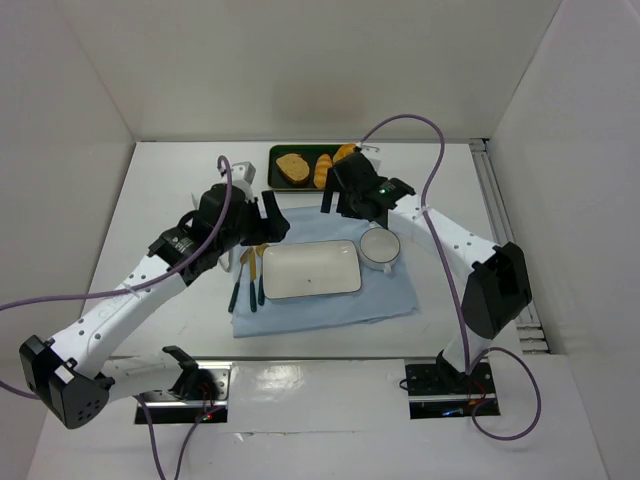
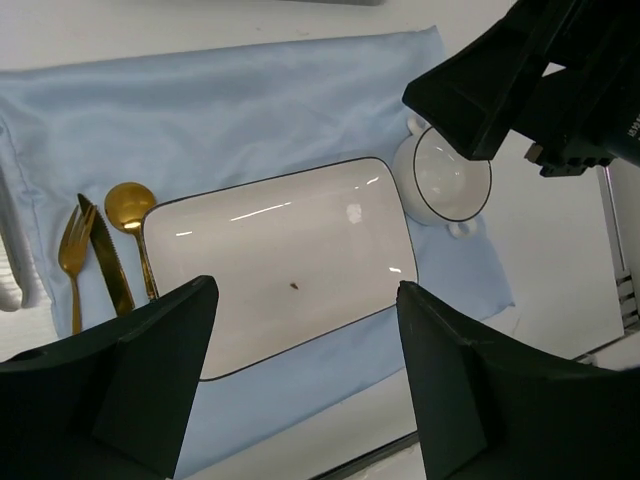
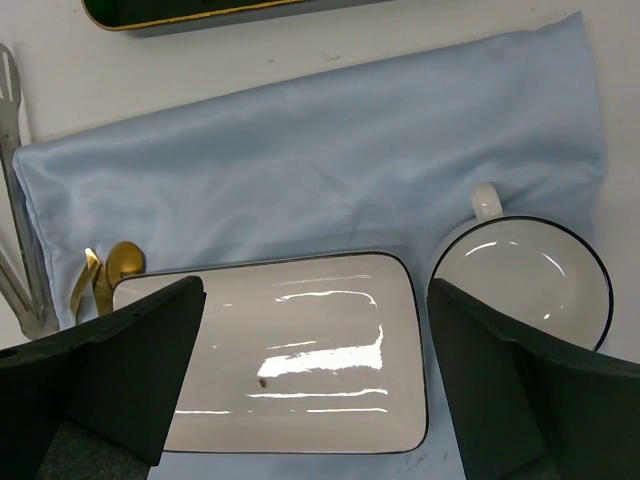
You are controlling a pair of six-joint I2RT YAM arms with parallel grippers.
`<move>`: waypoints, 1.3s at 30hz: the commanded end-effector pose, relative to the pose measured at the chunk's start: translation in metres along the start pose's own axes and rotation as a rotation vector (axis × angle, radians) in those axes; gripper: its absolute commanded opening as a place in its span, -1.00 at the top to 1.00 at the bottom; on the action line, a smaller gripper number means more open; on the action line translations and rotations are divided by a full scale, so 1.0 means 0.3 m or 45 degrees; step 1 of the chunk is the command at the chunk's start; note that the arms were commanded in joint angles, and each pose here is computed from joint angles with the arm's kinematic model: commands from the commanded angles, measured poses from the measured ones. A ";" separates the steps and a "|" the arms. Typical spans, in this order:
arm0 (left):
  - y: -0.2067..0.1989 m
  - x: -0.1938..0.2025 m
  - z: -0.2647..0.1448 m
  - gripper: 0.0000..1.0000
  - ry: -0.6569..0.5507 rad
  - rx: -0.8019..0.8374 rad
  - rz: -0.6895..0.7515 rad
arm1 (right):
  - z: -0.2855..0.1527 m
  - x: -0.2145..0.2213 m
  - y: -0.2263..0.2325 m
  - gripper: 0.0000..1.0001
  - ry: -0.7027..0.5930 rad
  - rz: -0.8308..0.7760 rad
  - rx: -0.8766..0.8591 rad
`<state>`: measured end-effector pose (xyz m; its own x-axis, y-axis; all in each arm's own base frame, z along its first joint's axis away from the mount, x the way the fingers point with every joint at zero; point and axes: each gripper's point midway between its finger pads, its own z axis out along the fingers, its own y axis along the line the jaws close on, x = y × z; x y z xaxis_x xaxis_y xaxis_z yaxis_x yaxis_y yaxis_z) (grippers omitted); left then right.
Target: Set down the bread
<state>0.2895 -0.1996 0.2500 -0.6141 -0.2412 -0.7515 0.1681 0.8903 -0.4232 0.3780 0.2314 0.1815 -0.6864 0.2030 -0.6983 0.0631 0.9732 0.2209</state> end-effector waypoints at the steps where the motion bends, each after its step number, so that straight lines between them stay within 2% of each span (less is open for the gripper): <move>1: 0.044 -0.059 -0.024 -0.71 -0.103 -0.096 0.048 | -0.083 -0.078 0.027 -0.99 -0.106 0.026 -0.039; 7: 0.235 -0.043 -0.002 -0.71 -0.050 -0.520 0.149 | -0.139 -0.090 -0.010 -0.99 -0.122 -0.015 0.042; 10: 0.395 -0.043 0.029 -0.71 0.010 -0.738 0.131 | -0.166 -0.108 -0.011 -0.99 -0.168 -0.005 0.007; 18: 0.574 0.027 0.095 -0.71 0.125 -0.825 -0.123 | -0.178 -0.066 -0.049 -0.99 -0.134 -0.017 -0.028; 24: 0.645 0.146 0.162 -0.73 0.292 -0.839 -0.180 | -0.191 -0.108 -0.060 -0.99 -0.150 -0.022 -0.049; 35: 0.781 0.229 0.181 -0.73 0.388 -0.980 -0.222 | -0.183 -0.131 -0.057 -0.99 -0.149 0.011 -0.095; 39: 0.819 0.269 0.210 -0.73 0.443 -0.973 -0.261 | -0.186 -0.149 -0.063 -0.99 -0.161 0.022 -0.093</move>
<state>0.3305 -0.0277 0.0677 -0.7870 -0.3912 -0.4772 -0.4546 0.8905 0.0197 0.3598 0.1992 0.2174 -0.6502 0.2003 -0.7329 0.0350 0.9715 0.2345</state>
